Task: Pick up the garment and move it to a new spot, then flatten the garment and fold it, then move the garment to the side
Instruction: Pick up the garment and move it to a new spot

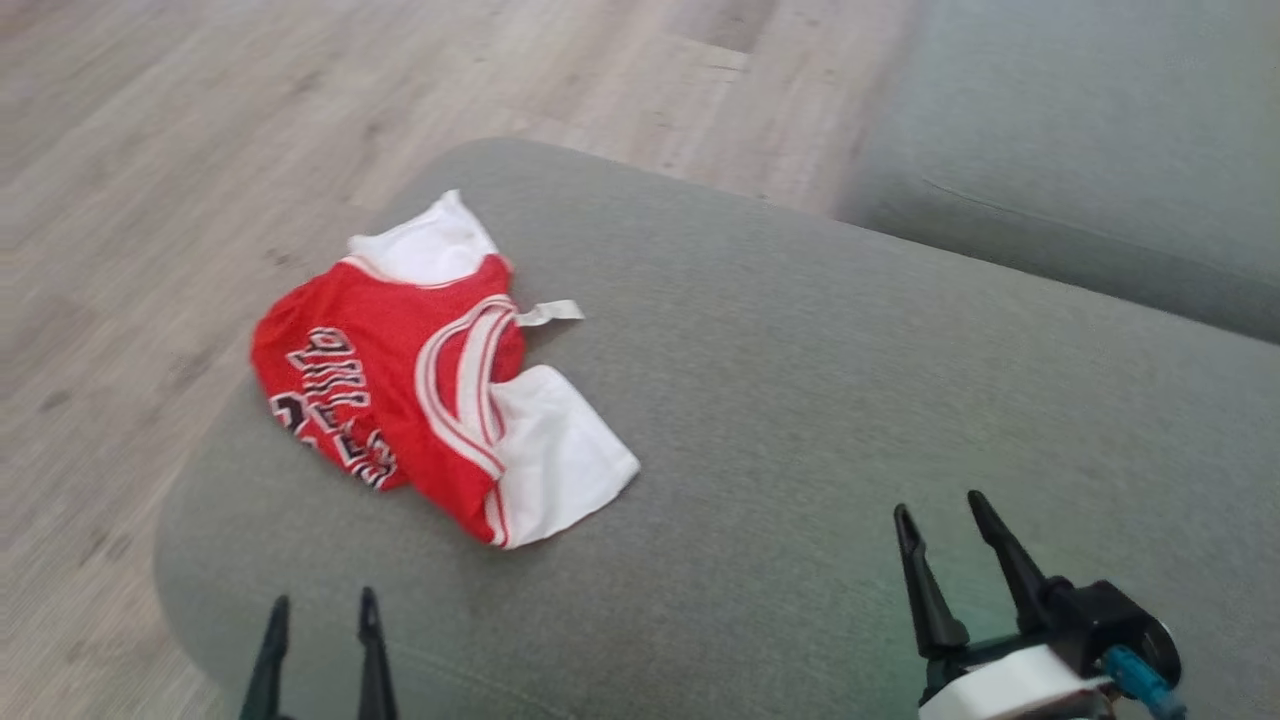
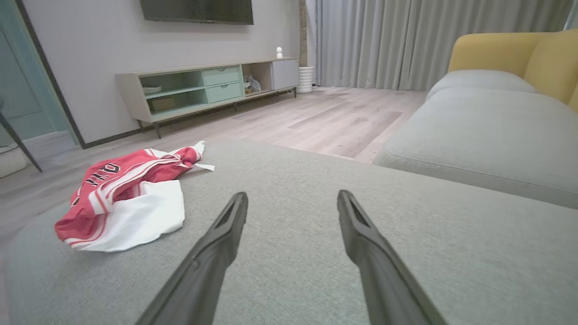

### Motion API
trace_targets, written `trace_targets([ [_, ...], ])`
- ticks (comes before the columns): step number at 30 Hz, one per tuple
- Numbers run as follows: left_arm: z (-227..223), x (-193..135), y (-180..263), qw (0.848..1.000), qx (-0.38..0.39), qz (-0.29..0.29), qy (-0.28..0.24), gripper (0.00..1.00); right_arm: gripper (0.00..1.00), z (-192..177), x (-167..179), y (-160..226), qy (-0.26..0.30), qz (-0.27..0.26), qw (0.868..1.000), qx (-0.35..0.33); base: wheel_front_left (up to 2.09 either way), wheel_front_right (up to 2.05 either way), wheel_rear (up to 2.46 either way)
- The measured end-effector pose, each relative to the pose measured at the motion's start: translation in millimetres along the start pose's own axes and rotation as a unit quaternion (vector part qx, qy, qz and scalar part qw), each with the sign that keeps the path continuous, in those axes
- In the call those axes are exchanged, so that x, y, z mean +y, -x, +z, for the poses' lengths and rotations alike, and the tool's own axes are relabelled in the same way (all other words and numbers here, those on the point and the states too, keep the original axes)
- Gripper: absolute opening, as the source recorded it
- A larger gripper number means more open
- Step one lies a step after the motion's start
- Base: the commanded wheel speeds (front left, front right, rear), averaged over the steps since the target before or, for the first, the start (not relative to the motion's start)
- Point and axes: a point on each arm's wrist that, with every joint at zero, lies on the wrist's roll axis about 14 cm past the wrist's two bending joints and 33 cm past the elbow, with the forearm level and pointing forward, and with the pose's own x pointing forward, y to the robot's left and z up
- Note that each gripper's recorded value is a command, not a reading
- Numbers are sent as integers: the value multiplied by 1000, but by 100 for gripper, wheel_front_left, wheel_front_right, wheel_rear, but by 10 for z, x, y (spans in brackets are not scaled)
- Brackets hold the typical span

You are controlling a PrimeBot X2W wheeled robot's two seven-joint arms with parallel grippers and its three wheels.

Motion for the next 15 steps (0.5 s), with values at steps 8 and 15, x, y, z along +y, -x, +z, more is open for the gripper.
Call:
trace_targets([
  [8,45,406,13,998,-5,61,-3,100,100,-65,53,-44,8,13,1000,10,0,0,0],
  [15,574,390,-554,995,-71,62,-31,100,100,-307,-314,-89,29,2,999,42,0,0,0],
])
